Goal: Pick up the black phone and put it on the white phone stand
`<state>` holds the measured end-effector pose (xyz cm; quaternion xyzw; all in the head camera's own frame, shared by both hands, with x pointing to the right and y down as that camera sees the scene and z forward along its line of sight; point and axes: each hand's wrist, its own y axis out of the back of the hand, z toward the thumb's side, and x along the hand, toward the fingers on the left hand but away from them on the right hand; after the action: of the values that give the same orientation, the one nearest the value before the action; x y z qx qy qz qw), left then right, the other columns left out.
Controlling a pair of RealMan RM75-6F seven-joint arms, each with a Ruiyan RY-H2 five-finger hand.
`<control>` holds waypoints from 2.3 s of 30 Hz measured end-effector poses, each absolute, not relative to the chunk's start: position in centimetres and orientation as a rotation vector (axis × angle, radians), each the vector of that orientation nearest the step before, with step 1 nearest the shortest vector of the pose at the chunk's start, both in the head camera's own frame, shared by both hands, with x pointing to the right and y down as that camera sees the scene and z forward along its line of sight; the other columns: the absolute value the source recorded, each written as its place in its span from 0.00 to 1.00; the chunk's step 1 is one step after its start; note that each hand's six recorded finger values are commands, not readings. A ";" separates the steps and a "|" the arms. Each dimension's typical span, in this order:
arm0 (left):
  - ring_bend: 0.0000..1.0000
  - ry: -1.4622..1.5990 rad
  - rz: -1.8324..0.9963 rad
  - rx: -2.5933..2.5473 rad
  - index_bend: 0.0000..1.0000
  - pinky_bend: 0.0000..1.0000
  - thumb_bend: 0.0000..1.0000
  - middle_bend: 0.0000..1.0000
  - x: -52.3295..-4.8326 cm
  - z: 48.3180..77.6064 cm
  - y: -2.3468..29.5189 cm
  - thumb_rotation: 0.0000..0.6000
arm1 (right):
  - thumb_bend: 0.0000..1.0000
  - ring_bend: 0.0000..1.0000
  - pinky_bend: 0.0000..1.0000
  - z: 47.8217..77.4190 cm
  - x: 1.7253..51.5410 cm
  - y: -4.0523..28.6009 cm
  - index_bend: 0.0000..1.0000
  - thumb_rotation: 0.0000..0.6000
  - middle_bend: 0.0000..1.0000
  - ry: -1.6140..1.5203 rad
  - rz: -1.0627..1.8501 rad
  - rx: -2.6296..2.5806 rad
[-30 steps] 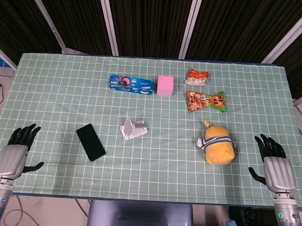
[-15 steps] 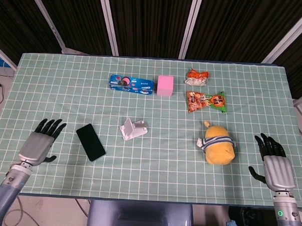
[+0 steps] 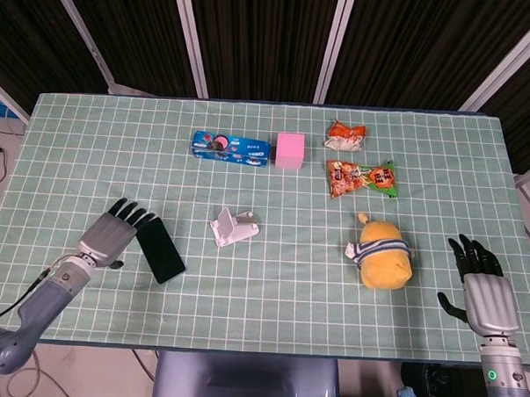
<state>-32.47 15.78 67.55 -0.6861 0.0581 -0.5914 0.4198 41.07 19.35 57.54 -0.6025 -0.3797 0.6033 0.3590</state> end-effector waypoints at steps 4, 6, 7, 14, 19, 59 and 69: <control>0.00 0.105 -1.471 -1.728 0.10 0.00 0.08 0.16 -31.3 68.4 15.4 1.00 | 0.43 0.00 0.14 57.5 41.1 19.4 0.01 1.00 0.00 -0.983 1.558 -1.552; 0.00 0.086 -1.466 -1.732 0.11 0.00 0.08 0.16 -30.9 68.8 15.4 1.00 | 0.42 0.00 0.14 57.5 41.2 19.4 0.01 1.00 0.00 -0.984 1.559 -1.551; 0.00 0.072 -1.463 -1.735 0.12 0.00 0.08 0.17 -30.6 69.0 15.5 1.00 | 0.42 0.00 0.14 57.5 41.2 19.4 0.01 1.00 0.00 -0.985 1.559 -1.551; 0.00 0.002 -1.437 -1.740 0.14 0.00 0.08 0.17 -29.2 70.2 16.0 1.00 | 0.42 0.00 0.14 57.5 41.2 19.4 0.01 1.00 0.00 -0.987 1.561 -1.550; 0.00 -0.018 -1.416 -1.748 0.18 0.00 0.08 0.17 -28.1 70.7 16.1 1.00 | 0.43 0.00 0.14 57.5 41.3 19.4 0.01 1.00 0.00 -0.990 1.562 -1.550; 0.00 -0.083 -1.415 -1.772 0.23 0.00 0.09 0.22 -27.6 72.2 16.8 1.00 | 0.43 0.00 0.14 57.4 41.3 19.5 0.01 1.00 0.00 -0.996 1.564 -1.546; 0.00 -0.083 -1.418 -1.779 0.27 0.00 0.11 0.29 -27.8 72.4 17.1 1.00 | 0.42 0.00 0.14 57.4 41.3 19.5 0.01 1.00 0.00 -0.997 1.564 -1.547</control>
<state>-27.83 17.13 72.43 -0.7094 -0.0332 -0.5655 0.4194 41.34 19.50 57.44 -0.5986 -0.3860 0.6055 0.3551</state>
